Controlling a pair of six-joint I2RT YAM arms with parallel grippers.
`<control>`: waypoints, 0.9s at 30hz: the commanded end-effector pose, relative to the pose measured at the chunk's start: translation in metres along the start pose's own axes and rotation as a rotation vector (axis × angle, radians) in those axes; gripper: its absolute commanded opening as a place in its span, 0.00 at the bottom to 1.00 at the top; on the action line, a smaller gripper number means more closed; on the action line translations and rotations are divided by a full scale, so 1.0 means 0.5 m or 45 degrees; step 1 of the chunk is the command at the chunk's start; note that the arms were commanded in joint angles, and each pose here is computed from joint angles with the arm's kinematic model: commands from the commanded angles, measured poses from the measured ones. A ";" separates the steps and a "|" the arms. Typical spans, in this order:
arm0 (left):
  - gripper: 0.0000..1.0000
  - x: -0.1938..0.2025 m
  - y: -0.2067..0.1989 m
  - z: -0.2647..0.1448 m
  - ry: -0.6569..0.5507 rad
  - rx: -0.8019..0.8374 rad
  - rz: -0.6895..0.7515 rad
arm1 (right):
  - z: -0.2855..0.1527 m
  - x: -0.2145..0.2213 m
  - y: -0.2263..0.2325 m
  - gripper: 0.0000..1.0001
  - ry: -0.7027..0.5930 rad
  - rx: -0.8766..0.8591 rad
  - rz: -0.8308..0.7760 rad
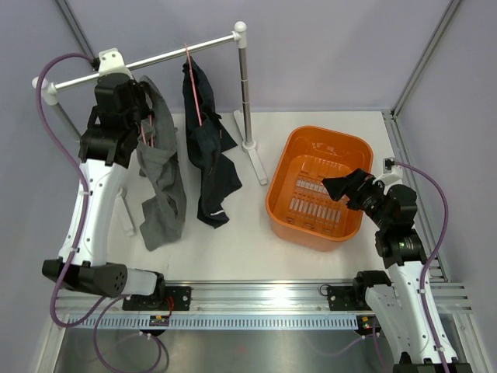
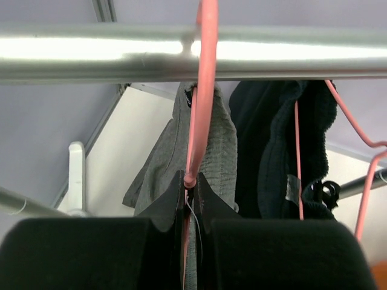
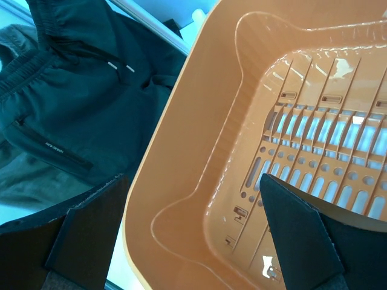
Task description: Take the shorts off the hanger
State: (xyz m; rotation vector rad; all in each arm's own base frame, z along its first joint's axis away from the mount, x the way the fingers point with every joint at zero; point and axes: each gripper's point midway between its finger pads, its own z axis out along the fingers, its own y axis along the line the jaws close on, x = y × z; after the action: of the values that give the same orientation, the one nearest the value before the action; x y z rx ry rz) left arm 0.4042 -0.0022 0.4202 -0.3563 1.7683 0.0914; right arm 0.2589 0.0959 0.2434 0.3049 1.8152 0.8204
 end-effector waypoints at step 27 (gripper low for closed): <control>0.00 -0.140 -0.005 -0.171 -0.292 0.210 -0.036 | 0.036 -0.026 0.093 0.95 0.201 -0.253 -0.126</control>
State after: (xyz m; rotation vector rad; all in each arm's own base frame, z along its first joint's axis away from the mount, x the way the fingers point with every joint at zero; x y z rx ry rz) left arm 0.3396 -0.0079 0.4232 -0.2659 1.7841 0.0430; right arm 0.2707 0.1279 0.2591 0.0947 1.9181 0.9783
